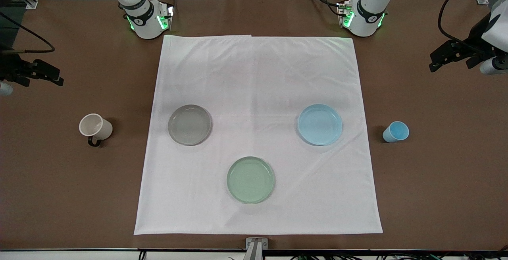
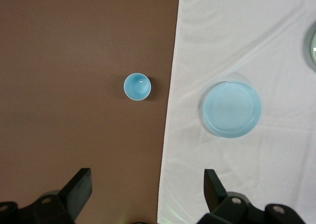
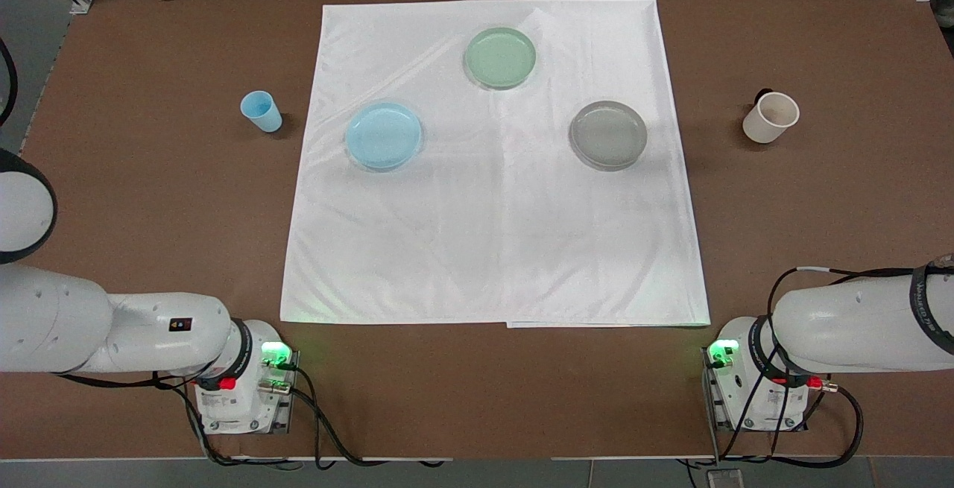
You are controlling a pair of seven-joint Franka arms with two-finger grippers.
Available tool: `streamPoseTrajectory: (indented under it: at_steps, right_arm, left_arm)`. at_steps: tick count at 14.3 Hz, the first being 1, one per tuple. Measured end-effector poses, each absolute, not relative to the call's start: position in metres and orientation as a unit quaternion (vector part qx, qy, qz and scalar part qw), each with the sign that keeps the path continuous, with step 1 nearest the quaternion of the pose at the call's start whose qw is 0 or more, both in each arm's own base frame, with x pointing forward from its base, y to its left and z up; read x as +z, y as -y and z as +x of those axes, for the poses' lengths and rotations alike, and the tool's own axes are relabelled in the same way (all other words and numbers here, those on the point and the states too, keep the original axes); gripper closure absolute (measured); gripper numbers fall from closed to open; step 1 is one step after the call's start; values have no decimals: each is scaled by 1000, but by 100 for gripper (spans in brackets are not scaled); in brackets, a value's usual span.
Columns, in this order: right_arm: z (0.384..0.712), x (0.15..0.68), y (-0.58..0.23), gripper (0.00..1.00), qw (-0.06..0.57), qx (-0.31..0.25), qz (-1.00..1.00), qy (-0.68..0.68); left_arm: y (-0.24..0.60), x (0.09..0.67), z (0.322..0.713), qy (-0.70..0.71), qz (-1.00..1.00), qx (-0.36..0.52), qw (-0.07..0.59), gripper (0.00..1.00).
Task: Place blue cup in blue plate and white mug in gray plate
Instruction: 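Reach the left gripper to the blue cup while the right gripper reaches the mug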
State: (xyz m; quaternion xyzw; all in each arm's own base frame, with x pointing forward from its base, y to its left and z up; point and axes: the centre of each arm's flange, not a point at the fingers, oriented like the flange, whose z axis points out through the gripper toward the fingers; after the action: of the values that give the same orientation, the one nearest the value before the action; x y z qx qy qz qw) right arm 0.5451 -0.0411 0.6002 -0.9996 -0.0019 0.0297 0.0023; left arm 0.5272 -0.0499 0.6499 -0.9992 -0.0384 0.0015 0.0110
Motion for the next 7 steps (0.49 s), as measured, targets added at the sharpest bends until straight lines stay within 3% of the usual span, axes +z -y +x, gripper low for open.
streamPoseTrajectory:
  at_steps: [7]
  right_arm:
    - [548, 599, 45, 0, 2, 23, -1000, -2]
  left_arm:
    - [33, 632, 537, 24, -999, 20, 11, 0]
